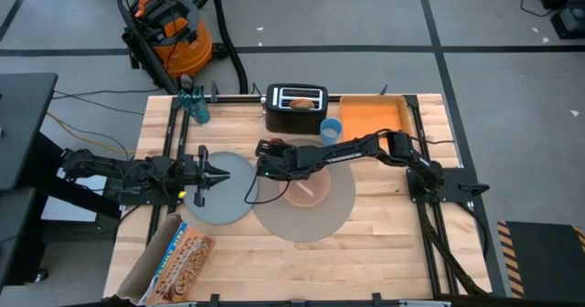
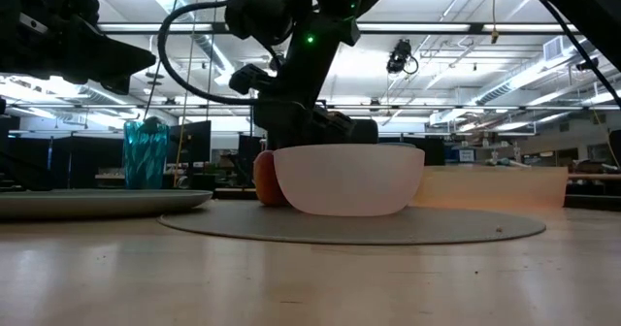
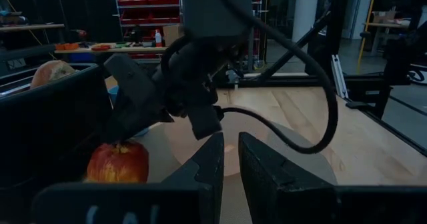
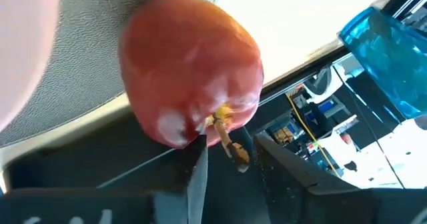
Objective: Arrange a breakfast setting
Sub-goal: Put the apple to the top left of the gray placemat
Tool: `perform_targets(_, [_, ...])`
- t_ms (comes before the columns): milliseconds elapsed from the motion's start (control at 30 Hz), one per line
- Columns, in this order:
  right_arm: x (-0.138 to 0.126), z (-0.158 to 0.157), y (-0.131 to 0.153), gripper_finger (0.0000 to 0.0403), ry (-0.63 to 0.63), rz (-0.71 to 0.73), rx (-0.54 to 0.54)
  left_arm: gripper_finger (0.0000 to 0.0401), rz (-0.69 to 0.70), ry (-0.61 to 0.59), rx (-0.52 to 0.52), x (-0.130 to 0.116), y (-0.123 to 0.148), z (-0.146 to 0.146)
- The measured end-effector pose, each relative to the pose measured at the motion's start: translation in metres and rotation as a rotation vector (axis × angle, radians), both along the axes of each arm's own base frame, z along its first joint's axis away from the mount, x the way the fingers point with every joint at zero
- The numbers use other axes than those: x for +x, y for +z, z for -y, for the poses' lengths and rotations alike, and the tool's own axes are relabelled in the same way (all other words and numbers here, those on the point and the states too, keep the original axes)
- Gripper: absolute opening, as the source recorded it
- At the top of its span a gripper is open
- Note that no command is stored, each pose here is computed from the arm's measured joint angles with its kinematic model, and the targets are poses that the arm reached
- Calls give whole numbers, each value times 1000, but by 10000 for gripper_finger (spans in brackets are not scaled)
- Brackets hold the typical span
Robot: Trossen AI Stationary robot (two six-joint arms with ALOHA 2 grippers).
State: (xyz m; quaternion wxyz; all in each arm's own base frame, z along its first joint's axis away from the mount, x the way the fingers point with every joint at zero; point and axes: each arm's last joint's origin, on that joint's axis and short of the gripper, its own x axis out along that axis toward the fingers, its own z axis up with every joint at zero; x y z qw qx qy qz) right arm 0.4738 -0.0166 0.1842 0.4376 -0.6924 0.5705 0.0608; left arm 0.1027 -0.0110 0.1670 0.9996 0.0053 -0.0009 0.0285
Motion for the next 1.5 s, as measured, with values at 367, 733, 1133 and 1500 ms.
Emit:
perform_targets(367, [-12,0,38,151,-31,89,23,55,0,0,0,0,0,0])
perform_targets(733, [-23,-5,78,151,-159,411,253,55,0,0,0,0,0,0])
perform_targets(1133, [-37,-10,114,186,-607,982,816,55,1,0,0,0,0,0])
perform_targets(1500, [-39,-22,108,293,-901,1034,1143,55,0,0,0,0,0,0])
